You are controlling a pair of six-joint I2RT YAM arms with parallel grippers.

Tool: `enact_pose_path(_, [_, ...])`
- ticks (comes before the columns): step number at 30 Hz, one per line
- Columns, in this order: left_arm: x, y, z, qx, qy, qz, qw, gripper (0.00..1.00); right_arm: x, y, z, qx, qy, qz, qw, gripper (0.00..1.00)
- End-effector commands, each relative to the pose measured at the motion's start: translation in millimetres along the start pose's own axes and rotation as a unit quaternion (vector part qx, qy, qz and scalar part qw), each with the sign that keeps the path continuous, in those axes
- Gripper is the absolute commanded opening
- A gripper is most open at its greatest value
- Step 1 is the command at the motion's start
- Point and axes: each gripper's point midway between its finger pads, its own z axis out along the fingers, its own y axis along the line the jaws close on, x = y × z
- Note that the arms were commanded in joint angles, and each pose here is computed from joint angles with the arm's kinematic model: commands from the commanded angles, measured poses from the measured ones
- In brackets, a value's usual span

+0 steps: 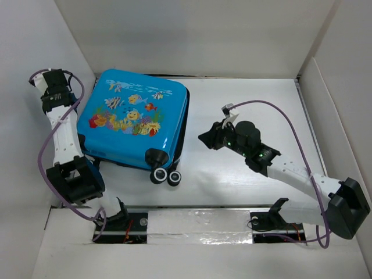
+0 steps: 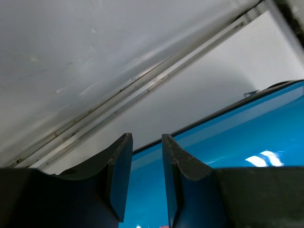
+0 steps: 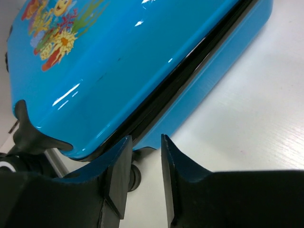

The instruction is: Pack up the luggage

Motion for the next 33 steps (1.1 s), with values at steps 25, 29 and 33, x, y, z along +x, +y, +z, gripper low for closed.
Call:
enact_pose_path(25, [162.0, -168.2, -91.8, 0.363, 0.195, 0.095, 0.906, 0.32, 27.0, -57.1, 64.4, 0.038, 0.037, 0.052, 0.997, 0.47])
enact_pose_path(29, [106.5, -148.5, -95.5, 0.341, 0.102, 0.053, 0.933, 0.33, 30.0, -69.9, 57.4, 0.051, 0.033, 0.053, 0.997, 0.47])
enact_pose_path(33, [59.7, -125.1, -80.7, 0.293, 0.014, -0.027, 0.956, 0.32, 26.7, -66.4, 43.4, 0.045, 0.014, 0.048, 0.998, 0.2])
